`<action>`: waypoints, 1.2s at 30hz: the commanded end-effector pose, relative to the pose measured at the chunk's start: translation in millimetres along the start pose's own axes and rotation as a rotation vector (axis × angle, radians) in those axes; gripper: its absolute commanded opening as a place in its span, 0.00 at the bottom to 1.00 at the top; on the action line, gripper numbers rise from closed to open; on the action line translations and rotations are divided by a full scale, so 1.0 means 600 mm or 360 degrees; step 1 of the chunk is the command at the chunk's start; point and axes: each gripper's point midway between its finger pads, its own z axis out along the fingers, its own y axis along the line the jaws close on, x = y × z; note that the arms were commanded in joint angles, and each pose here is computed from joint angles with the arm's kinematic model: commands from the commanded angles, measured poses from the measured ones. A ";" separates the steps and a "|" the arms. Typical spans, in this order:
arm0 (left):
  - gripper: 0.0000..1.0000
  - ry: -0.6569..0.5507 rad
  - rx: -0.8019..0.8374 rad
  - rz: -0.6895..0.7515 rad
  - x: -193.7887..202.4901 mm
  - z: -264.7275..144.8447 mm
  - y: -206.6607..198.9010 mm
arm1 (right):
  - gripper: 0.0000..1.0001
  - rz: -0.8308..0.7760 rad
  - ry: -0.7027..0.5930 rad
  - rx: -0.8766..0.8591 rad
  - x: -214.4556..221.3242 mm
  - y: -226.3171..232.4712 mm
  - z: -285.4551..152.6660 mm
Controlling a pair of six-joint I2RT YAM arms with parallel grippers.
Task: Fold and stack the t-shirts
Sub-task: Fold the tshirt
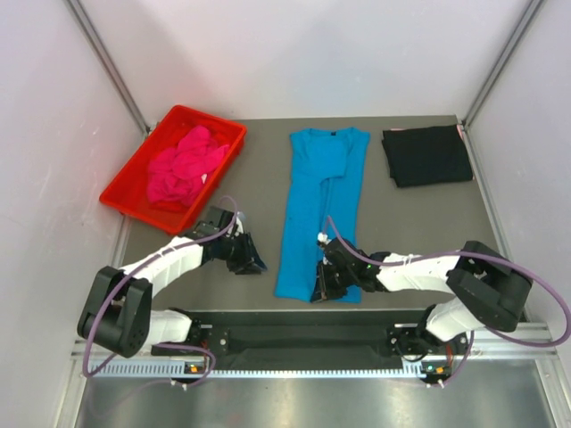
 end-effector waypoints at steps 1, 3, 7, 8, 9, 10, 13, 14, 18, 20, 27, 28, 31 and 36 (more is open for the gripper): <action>0.32 -0.0022 0.0002 0.0042 -0.003 0.002 0.005 | 0.02 -0.0051 -0.0090 -0.0110 -0.017 0.028 0.001; 0.33 -0.0019 -0.0023 0.0048 -0.002 0.004 0.012 | 0.01 -0.0056 -0.0105 -0.0113 -0.020 0.030 -0.004; 0.34 0.0011 0.0034 0.0091 0.005 0.004 0.006 | 0.03 -0.0043 -0.0115 -0.0084 -0.019 0.031 -0.024; 0.35 0.0033 0.0094 0.0131 0.010 0.001 -0.005 | 0.04 -0.0031 -0.0118 -0.0083 -0.018 0.033 -0.031; 0.36 0.0034 0.0127 0.0157 0.012 -0.002 -0.010 | 0.07 -0.0032 -0.0149 -0.0116 -0.022 0.043 -0.046; 0.38 0.0040 0.0162 0.0175 0.014 -0.005 -0.017 | 0.10 -0.0027 -0.0166 -0.0121 -0.022 0.046 -0.055; 0.42 0.0048 0.0265 0.0219 0.023 -0.010 -0.031 | 0.25 0.0025 -0.0218 -0.0075 -0.018 0.037 -0.090; 0.42 0.0047 0.0276 0.0220 0.024 -0.011 -0.031 | 0.29 0.0053 -0.0202 -0.0019 -0.008 0.024 -0.098; 0.43 0.0088 0.0305 0.0184 0.037 -0.001 -0.027 | 0.45 0.0122 -0.0289 0.0100 -0.006 -0.010 -0.126; 0.43 0.0104 0.0330 0.0178 0.043 0.005 -0.030 | 0.47 0.0201 -0.0308 0.0152 -0.004 -0.030 -0.126; 0.43 0.0142 0.0325 0.0149 0.070 0.019 -0.016 | 0.50 0.0381 -0.0373 0.0429 0.006 -0.121 -0.139; 0.43 0.0151 0.0319 0.0145 0.072 0.021 -0.014 | 0.50 0.0381 -0.0382 0.0444 0.005 -0.126 -0.142; 0.43 0.0168 0.0304 0.0153 0.077 0.027 -0.012 | 0.48 0.0390 -0.0421 0.0466 -0.001 -0.134 -0.154; 0.43 0.0185 0.0302 0.0157 0.084 0.036 -0.014 | 0.47 0.0412 -0.0423 0.0490 -0.001 -0.145 -0.159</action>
